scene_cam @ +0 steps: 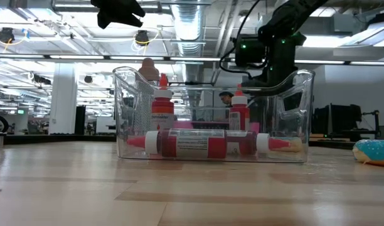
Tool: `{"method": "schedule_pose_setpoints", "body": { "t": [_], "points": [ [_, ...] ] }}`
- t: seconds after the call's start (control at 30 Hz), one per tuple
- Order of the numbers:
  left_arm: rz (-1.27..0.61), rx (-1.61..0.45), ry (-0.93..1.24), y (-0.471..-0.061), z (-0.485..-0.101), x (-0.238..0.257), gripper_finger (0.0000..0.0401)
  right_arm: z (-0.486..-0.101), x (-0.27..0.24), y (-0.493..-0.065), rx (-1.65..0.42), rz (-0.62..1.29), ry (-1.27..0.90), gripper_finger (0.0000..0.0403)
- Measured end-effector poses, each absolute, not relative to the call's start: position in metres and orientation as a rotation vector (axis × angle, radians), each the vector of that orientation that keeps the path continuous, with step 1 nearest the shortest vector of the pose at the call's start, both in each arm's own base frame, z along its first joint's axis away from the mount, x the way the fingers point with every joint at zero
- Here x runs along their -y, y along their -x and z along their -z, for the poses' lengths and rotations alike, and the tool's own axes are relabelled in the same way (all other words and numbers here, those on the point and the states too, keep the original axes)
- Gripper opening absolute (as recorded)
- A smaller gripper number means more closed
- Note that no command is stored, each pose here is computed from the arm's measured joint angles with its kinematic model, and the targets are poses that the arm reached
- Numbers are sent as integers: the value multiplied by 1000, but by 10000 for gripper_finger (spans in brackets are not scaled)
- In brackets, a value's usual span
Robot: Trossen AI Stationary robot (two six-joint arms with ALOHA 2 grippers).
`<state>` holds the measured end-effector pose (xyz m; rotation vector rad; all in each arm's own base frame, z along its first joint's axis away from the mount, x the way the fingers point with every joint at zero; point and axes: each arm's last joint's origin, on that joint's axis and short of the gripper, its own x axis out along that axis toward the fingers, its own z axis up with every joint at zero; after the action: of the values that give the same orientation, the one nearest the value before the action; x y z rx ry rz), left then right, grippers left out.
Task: Pick & Place Food Item
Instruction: Put the light blue donut into the black bin
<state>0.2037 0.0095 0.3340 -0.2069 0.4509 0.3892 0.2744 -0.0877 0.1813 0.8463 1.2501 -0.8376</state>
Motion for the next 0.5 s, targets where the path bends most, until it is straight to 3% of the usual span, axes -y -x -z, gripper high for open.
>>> {"method": "schedule_pose_setpoints", "body": {
  "t": [0.5],
  "points": [
    [-386, -453, 206, -204, -334, -9, 157, -174, 89, -268, -1276, 854, -847, 212]
  ]
}}
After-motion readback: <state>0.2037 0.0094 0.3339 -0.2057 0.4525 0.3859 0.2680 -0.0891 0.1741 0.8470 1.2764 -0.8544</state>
